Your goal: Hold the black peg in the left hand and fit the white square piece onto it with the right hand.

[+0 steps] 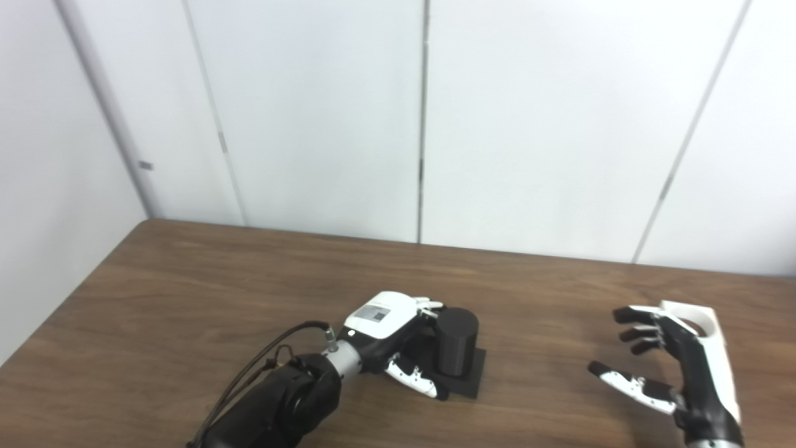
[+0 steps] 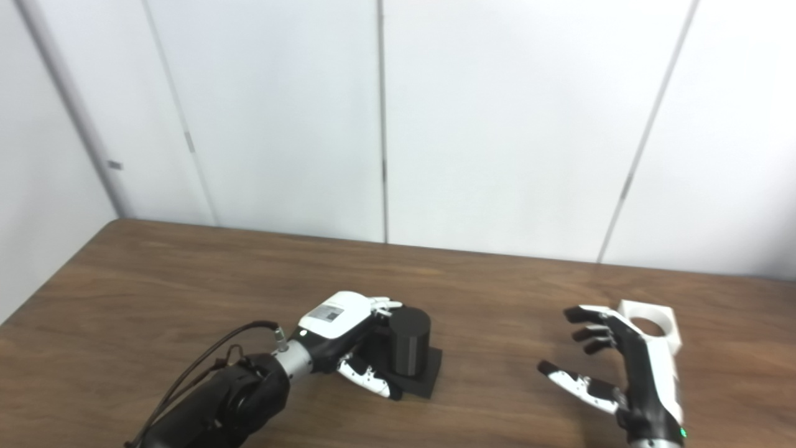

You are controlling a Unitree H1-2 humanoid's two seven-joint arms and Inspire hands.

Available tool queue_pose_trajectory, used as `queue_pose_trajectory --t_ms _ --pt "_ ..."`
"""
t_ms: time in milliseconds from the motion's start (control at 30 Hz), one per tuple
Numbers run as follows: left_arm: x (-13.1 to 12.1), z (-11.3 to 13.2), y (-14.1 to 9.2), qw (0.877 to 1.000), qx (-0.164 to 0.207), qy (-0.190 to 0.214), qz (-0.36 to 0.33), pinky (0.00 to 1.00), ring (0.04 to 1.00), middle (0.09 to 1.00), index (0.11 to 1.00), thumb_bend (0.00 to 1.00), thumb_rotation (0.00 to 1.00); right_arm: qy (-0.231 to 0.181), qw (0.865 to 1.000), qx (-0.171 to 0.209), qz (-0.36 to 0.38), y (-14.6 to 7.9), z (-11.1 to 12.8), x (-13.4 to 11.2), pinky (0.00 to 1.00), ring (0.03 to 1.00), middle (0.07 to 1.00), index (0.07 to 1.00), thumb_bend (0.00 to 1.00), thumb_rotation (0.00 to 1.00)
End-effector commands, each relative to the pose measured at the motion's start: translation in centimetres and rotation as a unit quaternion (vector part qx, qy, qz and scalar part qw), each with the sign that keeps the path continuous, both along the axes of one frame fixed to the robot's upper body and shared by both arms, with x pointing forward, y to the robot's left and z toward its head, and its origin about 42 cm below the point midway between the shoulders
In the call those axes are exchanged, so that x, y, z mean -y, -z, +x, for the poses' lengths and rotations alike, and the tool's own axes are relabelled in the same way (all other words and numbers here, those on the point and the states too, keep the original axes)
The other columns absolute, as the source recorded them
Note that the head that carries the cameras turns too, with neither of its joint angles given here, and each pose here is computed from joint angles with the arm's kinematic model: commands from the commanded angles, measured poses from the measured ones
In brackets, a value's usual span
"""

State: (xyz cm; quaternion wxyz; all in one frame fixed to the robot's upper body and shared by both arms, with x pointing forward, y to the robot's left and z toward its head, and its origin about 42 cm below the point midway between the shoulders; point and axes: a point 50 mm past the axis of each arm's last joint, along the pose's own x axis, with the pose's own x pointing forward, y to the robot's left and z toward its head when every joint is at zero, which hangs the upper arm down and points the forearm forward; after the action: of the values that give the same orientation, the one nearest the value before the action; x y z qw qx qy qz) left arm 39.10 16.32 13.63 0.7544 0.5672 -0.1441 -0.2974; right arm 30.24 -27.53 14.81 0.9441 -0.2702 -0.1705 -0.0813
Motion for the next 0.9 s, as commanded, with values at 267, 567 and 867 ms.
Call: queue_pose_trajectory --t_ms 267,567,867 --pt "0.2 -3.2 6.7 0.990 -0.093 0.035 0.099 0.87 0.916 0.907 0.492 0.52 0.08 -0.018 0.996 0.035 -0.076 -6.8 0.4 2.8 0.48 0.586 0.674 0.657 0.65 0.00" --pt "-2.3 -3.3 7.2 0.990 -0.090 0.034 0.106 0.85 0.908 0.903 0.492 0.52 0.07 -0.034 0.959 -0.023 -0.281 -14.1 1.7 5.9 0.56 0.696 0.761 0.753 0.75 0.12" --pt "-3.8 -3.6 7.3 0.991 -0.083 0.041 0.100 0.82 0.883 0.886 0.492 0.52 0.07 -0.001 0.908 -0.103 -0.406 -17.6 4.7 7.2 0.67 0.823 0.864 0.813 0.86 0.14"
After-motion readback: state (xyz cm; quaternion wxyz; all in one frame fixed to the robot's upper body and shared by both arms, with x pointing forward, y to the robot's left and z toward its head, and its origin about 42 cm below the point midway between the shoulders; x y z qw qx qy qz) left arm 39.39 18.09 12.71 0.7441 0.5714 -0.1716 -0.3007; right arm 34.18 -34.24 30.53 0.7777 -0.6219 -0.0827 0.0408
